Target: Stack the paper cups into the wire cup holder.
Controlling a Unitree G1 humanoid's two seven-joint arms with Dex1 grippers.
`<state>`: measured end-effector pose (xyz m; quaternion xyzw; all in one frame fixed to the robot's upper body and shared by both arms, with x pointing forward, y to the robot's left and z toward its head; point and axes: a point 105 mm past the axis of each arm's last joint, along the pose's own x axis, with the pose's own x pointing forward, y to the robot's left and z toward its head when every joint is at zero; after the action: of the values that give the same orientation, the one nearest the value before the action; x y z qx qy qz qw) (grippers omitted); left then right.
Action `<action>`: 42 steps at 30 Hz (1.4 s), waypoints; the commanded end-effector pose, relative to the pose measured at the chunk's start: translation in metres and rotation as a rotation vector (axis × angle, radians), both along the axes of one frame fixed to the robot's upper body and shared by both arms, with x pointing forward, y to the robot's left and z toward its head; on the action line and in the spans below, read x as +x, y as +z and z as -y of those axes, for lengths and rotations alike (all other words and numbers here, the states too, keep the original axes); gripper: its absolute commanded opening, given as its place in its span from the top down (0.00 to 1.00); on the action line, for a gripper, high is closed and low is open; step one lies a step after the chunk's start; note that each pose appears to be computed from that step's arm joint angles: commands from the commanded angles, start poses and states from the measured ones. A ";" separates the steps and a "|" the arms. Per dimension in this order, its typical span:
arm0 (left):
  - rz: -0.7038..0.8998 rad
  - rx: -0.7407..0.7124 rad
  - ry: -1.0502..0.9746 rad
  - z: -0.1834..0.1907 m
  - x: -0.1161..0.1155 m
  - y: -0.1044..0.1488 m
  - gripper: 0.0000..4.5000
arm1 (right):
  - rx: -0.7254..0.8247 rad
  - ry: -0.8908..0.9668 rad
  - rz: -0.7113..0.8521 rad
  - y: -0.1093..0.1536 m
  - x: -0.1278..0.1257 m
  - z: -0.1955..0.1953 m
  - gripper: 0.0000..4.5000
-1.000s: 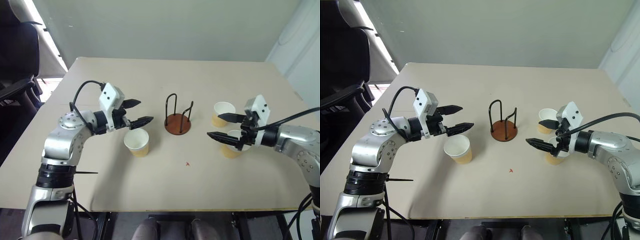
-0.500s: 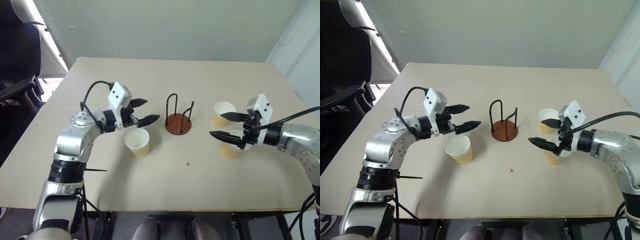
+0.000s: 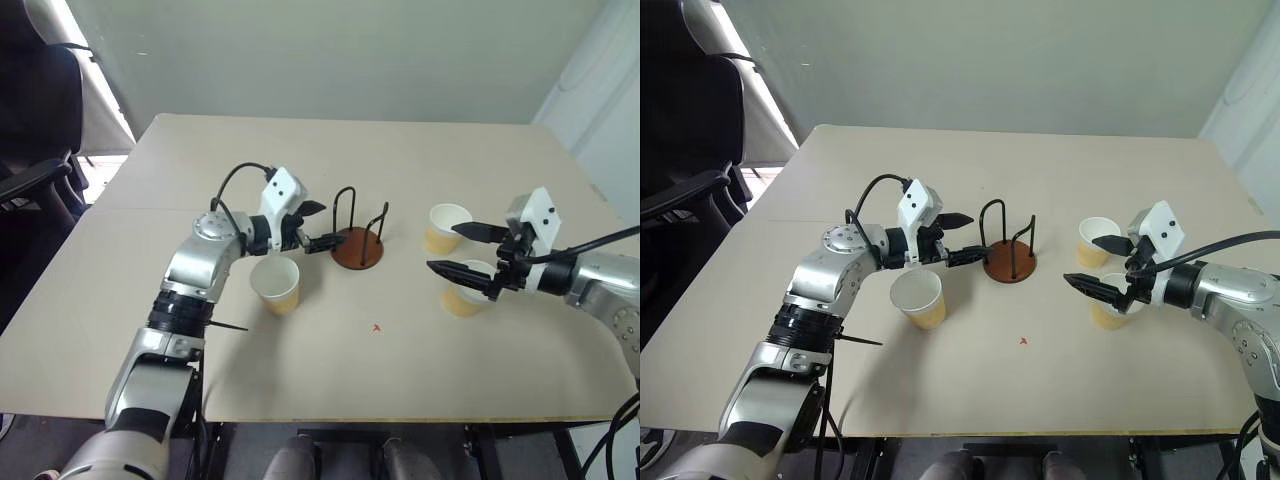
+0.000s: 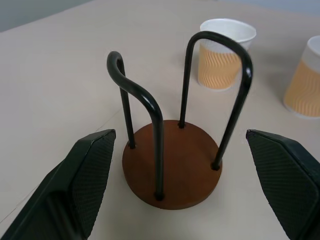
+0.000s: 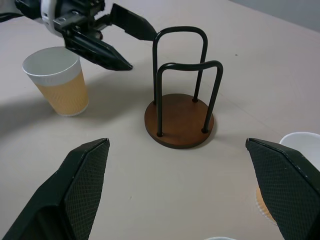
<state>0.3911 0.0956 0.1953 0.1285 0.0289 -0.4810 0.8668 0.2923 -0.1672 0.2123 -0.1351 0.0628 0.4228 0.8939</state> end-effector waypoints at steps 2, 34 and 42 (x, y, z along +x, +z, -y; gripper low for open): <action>0.071 -0.007 -0.011 0.006 0.004 0.016 0.00 | -0.003 -0.016 0.057 0.014 -0.003 0.005 0.01; 0.024 -0.046 0.005 0.028 0.020 -0.003 0.39 | 0.000 -0.049 0.066 0.016 -0.001 0.009 0.00; 0.008 -0.054 0.014 0.028 0.022 -0.008 0.99 | 0.004 -0.057 0.069 0.016 -0.001 0.010 0.00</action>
<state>0.4130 0.0721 0.1708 0.1031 0.0411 -0.4702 0.8756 0.2940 -0.1757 0.2160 -0.1384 0.0581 0.3983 0.9049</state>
